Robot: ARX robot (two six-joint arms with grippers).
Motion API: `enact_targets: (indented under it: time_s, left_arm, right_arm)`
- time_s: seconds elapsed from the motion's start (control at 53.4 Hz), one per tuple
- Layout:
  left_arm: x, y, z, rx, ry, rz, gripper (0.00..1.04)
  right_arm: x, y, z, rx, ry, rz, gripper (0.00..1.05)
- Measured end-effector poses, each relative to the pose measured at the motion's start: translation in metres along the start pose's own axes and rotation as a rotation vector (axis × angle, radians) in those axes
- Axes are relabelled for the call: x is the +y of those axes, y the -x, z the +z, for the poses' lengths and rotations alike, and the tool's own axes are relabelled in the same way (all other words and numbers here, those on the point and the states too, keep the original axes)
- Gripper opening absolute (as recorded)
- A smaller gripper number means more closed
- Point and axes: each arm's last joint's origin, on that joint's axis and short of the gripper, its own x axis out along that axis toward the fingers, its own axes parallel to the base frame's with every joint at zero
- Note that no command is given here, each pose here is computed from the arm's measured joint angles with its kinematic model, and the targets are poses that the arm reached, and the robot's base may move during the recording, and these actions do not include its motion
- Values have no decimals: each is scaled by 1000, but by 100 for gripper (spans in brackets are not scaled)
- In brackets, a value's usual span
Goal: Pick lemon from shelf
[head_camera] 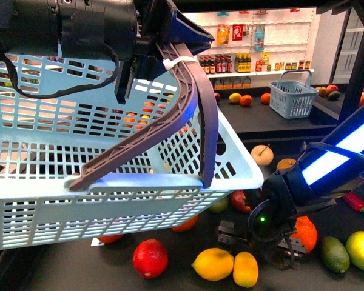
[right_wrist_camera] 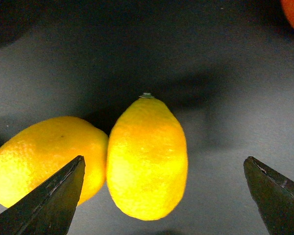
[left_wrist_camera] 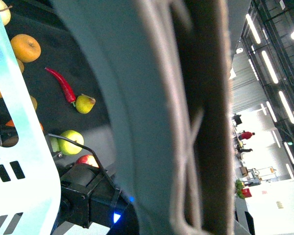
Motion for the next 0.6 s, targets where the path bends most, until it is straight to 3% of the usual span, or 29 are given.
enact_targets:
  time_s: [0.281,0.599]
  left_arm:
    - [0,0,0,-2,-5,2,6]
    - [0,0,0,-1,-4,1,6]
  right_arm:
    - [6,-16,1,-5,9,-27,97]
    - [2,-32,-15,35,19,-44,97]
